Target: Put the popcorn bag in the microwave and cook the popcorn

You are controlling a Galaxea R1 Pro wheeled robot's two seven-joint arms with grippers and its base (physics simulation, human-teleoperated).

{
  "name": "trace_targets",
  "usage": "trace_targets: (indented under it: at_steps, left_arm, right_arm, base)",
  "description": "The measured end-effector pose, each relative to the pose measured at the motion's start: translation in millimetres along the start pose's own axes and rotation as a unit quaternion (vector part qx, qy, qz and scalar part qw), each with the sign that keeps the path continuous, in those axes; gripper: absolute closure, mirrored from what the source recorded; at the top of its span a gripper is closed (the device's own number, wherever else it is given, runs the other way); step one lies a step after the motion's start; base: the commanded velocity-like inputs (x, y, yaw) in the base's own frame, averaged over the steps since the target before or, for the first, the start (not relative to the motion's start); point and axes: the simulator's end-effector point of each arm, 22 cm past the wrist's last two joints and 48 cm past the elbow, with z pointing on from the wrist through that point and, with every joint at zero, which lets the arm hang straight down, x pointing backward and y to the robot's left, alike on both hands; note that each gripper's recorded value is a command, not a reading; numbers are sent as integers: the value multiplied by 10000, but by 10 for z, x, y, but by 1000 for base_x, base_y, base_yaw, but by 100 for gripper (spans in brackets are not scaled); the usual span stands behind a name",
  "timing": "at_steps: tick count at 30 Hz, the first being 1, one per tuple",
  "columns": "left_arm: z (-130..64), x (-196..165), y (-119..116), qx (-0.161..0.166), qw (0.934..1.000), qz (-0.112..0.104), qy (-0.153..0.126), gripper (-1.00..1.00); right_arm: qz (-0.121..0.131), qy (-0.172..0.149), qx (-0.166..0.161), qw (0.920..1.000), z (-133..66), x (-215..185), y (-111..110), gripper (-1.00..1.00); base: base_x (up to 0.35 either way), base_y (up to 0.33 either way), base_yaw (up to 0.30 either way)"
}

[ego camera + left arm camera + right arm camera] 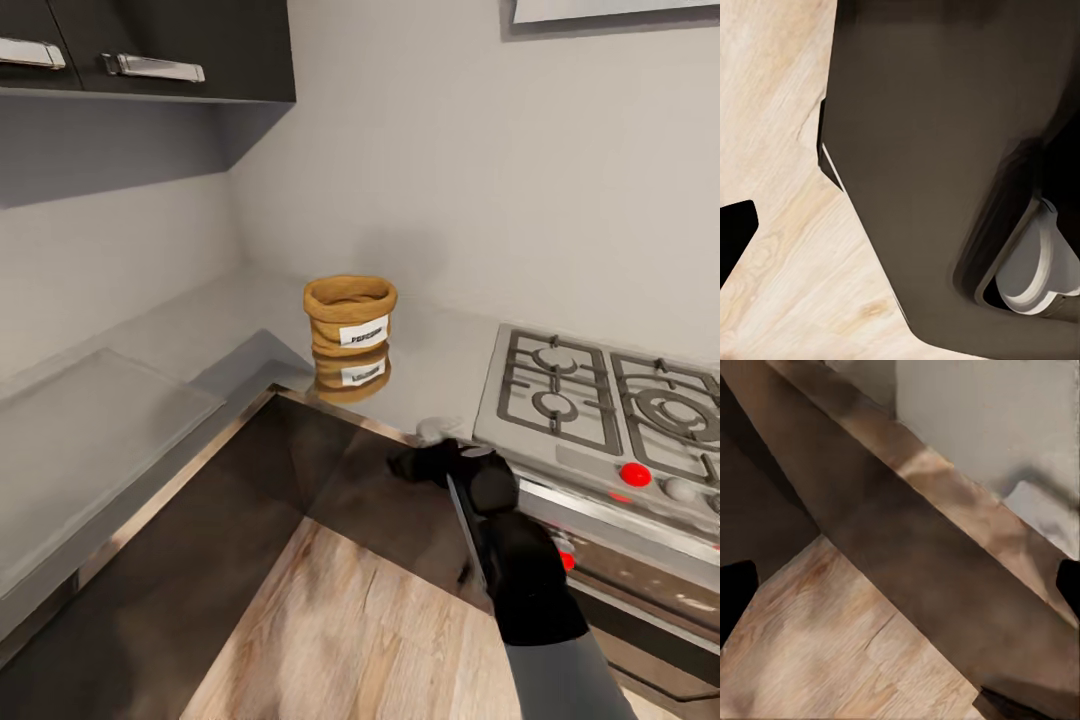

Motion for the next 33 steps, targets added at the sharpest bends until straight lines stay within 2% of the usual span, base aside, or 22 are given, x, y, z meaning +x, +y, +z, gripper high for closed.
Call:
trace_targets:
  at_steps: [3,6,9,11,15,17,19,24,28,33]
  left_arm:
    - [0,3,-1,0,10000,-3,2,-100]
    - [0,1,5,-4,10000,-20,1,-100]
    - [0,3,10,-8,10000,-31,3,-100]
    - [0,2,11,-10,10000,-41,3,-100]
    - [0,0,12,-11,10000,-52,1,-100]
    - [0,-2,12,-11,10000,-59,-2,-100]
    - [0,-3,12,-12,10000,-63,-2,-100]
    - [0,-3,13,-12,10000,-66,-2,-100]
    - [0,-3,13,-12,10000,-66,-3,-100]
    - [0,-5,14,-14,10000,-71,-4,-100]
  right_arm:
    - [-139,-628,173,9978,-153,-789,-146,-100]
    - [-303,-1179,355,9919,-338,-1655,-304,-100]
    - [-342,-1306,498,9896,-389,-2142,-475,-100]
    - [-270,-1236,622,9900,-368,-2382,-668,-100]
    - [-51,-757,675,9948,-178,-2568,-950,-100]
    - [-14,-416,730,9965,-83,-2603,-1085,-100]
    - [2,-279,822,9962,-70,-2620,-1197,-100]
    - [4,-363,948,9948,-154,-2746,-1278,-100]
    - [23,-574,965,9937,-265,-2887,-1272,-100]
    - [26,-682,983,9928,-322,-2955,-1272,-100]
  base:
    - [-4,0,0]
    - [0,0,0]
    - [0,0,0]
    - [0,0,0]
    - [0,0,0]
    - [0,0,0]
    - [0,0,0]
    - [0,0,0]
    - [0,0,0]
    - [0,0,0]
